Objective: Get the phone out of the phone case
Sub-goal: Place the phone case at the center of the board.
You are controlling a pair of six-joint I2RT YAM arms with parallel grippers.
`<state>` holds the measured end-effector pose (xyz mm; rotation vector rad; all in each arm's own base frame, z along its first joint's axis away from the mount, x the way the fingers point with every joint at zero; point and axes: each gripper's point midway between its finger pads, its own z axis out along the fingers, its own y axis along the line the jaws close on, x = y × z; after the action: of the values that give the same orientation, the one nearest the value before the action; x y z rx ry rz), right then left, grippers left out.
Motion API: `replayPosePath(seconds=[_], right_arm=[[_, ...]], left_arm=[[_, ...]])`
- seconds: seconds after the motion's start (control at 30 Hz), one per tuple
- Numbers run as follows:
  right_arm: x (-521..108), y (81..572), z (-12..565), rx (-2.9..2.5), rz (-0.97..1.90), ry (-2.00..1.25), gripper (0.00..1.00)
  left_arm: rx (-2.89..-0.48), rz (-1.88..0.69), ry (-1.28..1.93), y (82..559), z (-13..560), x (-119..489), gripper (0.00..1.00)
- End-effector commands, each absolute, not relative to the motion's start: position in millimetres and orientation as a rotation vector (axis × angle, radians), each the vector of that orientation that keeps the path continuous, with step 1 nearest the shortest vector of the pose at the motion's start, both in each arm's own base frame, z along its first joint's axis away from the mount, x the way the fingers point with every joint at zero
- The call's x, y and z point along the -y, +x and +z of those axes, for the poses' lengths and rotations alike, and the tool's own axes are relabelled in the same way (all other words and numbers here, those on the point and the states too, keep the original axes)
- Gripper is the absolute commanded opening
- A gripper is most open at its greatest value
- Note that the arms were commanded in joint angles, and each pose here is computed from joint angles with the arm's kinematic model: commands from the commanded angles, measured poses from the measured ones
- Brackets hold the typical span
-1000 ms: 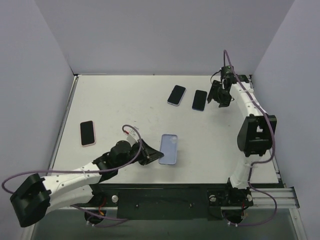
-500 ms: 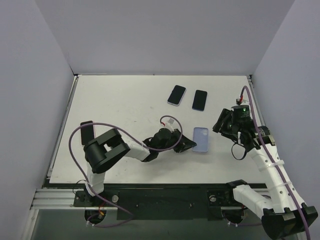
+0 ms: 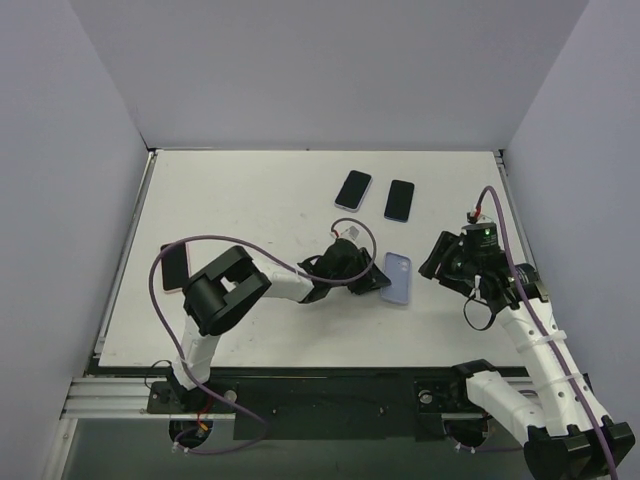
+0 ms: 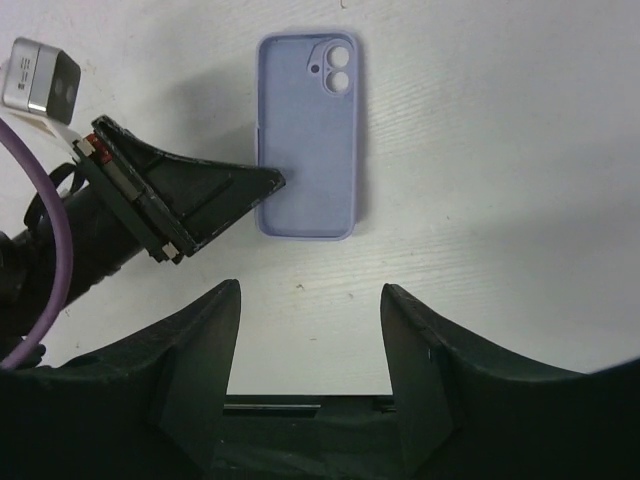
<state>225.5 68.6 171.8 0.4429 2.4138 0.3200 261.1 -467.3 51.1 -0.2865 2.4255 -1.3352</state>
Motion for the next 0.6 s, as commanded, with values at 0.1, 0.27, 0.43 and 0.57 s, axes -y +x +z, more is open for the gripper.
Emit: replayPosePath(seconds=[0.1,0.27,0.43,0.57], right_arm=[[-71.8,223.0,166.9,-2.393,0.376,0.468,0.53],[-78.2,226.1,166.6,-2.382,0.427,0.462,0.53],[-79.8,225.4,164.4,-2.397,0.433,0.439,0.53],[-84.3,223.5,165.1,-2.386,0.472,0.431,0.51]], left_arm=[[-2.550,-0.992,-0.114,273.4,40.3,428.5,0.82],[-2.608,-0.854,-0.038,273.2,50.7,399.7,0.85],[-2.502,-0.626,-0.005,315.2,69.0,349.4,0.86],[-2.455,-0.701,-0.052,372.8,86.7,324.6,0.86]])
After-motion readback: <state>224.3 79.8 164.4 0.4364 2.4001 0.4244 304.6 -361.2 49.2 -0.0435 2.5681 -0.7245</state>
